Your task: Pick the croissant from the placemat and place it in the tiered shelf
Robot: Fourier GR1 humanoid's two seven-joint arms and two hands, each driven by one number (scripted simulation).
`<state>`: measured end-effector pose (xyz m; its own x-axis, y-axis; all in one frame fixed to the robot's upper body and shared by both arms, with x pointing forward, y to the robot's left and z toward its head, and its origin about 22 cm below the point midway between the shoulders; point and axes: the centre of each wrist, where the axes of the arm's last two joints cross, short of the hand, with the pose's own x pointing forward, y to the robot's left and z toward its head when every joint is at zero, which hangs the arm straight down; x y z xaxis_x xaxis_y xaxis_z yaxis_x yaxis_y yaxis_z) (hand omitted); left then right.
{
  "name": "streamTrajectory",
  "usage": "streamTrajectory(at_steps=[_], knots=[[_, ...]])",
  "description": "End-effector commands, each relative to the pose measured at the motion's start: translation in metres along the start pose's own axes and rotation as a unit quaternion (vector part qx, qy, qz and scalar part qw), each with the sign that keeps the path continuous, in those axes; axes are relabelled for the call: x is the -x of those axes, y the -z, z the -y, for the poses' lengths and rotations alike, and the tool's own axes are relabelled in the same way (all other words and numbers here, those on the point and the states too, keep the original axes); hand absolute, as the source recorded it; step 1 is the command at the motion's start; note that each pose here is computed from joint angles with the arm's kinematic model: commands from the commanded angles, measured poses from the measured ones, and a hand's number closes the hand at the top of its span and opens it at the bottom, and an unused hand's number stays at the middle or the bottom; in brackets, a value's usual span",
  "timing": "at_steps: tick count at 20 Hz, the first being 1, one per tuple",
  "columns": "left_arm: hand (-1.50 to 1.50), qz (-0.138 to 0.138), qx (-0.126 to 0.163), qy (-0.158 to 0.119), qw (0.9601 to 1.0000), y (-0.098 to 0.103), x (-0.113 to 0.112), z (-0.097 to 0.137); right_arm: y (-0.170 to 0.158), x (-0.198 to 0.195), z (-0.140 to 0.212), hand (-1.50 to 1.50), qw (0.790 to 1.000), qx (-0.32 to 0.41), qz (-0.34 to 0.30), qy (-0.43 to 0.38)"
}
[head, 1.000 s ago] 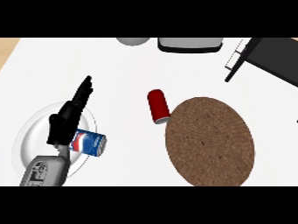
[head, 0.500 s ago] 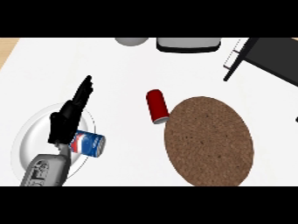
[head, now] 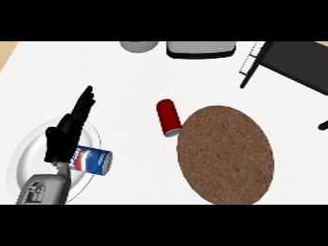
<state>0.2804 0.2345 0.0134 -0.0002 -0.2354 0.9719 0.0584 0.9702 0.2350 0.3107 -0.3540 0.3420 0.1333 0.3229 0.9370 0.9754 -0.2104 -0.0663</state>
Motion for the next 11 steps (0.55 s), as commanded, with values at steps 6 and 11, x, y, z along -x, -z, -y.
streamTrajectory(at_steps=[6, 11], knots=[[0.00, -0.016, -0.014, 0.002, 0.9998, -0.009, 0.003, -0.014, 0.005, 0.025, 0.098, -1.50, 0.995, -0.033, -0.041, -0.088], [0.00, -0.007, -0.019, -0.001, 0.9998, -0.020, 0.013, 0.002, 0.003, 0.049, 0.158, -1.50, 0.993, -0.060, -0.040, -0.096]])
